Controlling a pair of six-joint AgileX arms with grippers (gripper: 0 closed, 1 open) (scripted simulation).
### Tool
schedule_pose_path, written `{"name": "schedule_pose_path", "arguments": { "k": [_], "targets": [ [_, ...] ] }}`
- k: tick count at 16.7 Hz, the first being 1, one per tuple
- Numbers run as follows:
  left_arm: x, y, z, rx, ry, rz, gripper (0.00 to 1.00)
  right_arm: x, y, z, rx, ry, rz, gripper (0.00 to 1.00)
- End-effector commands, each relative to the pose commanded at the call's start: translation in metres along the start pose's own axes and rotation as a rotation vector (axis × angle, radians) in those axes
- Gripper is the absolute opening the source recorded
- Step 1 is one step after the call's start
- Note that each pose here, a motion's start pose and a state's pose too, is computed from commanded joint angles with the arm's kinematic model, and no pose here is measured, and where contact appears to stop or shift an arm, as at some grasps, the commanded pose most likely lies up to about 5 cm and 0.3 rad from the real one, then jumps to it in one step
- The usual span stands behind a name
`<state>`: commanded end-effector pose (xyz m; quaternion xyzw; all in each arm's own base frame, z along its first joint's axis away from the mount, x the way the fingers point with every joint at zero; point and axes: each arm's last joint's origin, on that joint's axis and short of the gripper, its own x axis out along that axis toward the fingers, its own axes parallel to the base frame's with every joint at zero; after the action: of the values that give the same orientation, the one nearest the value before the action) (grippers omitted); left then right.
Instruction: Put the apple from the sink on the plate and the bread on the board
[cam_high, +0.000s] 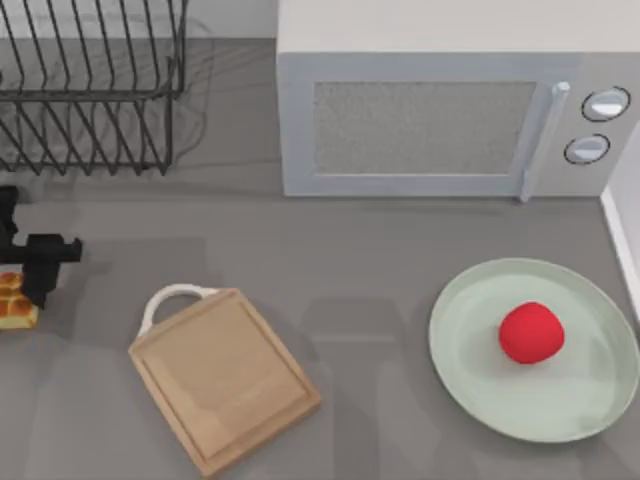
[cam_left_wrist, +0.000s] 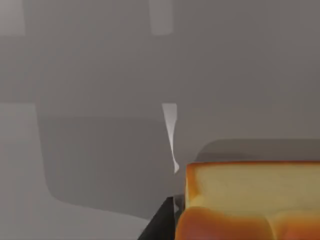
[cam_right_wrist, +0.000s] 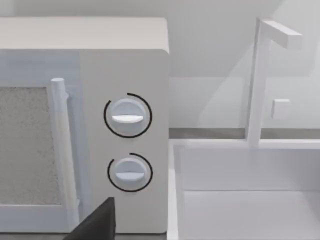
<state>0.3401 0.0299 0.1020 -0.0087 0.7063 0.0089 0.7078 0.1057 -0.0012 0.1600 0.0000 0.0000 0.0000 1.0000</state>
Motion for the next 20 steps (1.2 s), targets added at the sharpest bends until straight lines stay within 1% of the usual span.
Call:
{"name": "schedule_pose_path", "arguments": {
  "k": [1,4,9,12,13,18,20],
  "targets": [
    [-0.012,-0.001,0.001,0.002,-0.027,0.000,0.00,0.000,0.000,0.000,0.000,0.000,0.000,1.00],
    [-0.023,0.001,0.005,-0.003,-0.032,0.000,0.00,0.000,0.000,0.000,0.000,0.000,0.000,1.00],
    [-0.077,0.000,0.005,0.002,-0.004,-0.002,0.00,0.000,0.000,0.000,0.000,0.000,0.000,1.00],
    [-0.107,0.000,0.002,0.002,-0.021,-0.001,0.00,0.000,0.000,0.000,0.000,0.000,0.000,1.00],
    [-0.111,-0.001,0.002,0.002,-0.026,0.000,0.00,0.000,0.000,0.000,0.000,0.000,0.000,1.00],
    [-0.110,0.000,0.002,0.002,-0.023,0.000,0.00,0.000,0.000,0.000,0.000,0.000,0.000,1.00],
    [-0.109,-0.002,0.002,0.034,-0.022,0.000,0.00,0.000,0.000,0.000,0.000,0.000,0.000,1.00]
  ]
}}
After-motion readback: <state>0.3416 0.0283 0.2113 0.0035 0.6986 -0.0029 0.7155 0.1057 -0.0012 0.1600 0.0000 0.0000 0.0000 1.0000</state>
